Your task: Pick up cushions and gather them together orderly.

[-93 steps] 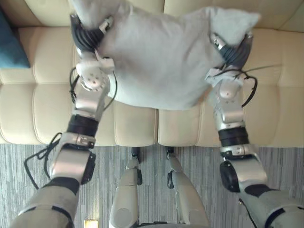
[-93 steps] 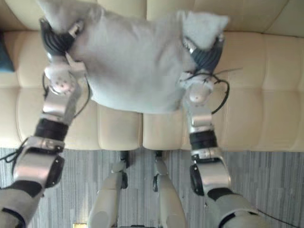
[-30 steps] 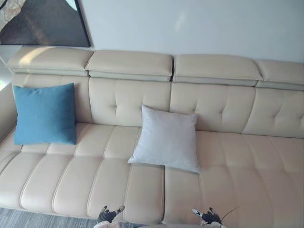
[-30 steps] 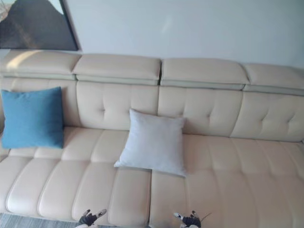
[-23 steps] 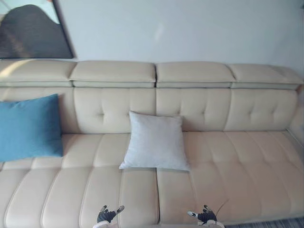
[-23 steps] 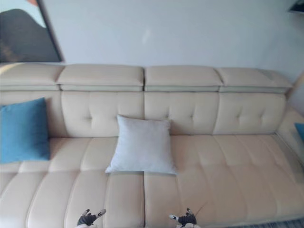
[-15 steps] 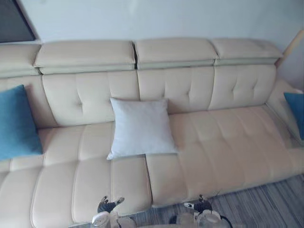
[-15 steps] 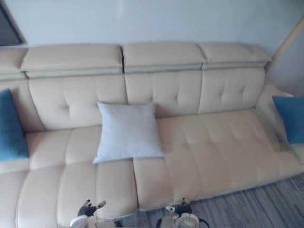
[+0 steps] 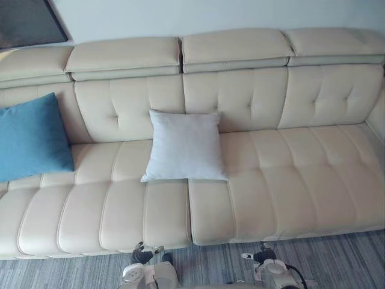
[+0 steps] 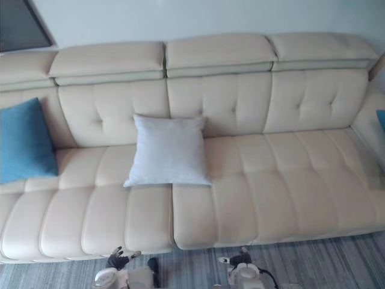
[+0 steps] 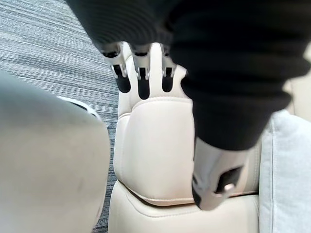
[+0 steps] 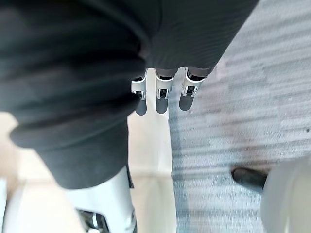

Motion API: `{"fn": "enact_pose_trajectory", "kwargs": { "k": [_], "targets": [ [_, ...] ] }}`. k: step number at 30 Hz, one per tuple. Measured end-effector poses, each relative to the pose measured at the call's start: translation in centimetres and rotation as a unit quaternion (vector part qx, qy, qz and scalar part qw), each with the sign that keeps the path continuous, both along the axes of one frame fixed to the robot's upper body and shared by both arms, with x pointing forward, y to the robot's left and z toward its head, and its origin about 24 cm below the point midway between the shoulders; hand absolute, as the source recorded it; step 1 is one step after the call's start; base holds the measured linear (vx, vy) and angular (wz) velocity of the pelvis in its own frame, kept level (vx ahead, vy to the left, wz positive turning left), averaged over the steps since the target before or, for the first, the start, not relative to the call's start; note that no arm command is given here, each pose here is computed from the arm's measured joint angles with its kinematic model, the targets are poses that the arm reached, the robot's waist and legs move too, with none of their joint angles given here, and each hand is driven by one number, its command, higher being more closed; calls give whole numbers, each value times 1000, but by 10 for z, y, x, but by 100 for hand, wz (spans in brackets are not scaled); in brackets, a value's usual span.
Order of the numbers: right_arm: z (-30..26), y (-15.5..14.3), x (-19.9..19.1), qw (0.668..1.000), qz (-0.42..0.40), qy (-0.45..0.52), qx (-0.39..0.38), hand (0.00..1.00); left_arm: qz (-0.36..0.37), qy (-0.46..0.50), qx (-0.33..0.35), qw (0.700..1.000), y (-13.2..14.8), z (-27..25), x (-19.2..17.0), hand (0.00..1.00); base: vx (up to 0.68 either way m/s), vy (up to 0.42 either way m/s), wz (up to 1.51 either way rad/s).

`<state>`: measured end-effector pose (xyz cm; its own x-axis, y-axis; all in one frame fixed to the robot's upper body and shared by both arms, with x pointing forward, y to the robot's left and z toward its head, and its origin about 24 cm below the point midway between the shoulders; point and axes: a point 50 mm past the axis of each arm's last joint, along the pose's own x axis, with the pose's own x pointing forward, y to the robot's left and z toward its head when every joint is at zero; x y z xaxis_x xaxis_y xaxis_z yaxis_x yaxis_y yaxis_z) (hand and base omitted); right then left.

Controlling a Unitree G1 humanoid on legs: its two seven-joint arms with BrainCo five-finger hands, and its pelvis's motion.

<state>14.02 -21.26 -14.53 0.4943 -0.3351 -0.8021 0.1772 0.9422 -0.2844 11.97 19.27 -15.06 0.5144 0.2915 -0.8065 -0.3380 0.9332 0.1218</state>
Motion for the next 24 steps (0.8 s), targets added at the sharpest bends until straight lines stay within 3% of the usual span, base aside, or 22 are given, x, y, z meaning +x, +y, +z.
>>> {"fn": "enact_pose_trajectory", "kwargs": {
  "k": [10, 19, 24],
  "targets": [
    [-10, 24, -26, 999, -25, 24, 40, 0, 40, 14, 2, 999, 10, -3, -16, 0, -83, 173, -56],
    [-4, 31, -1, 999, 5, -4, 42, 0, 56, 39, -24, 997, -3, -9, -20, 0, 101, -33, -128],
    [-4, 11, -5, 1000, 0, 8, 19, 0, 20, 37, -20, 999, -5, -7, -10, 0, 77, -126, -121]
  ]
}}
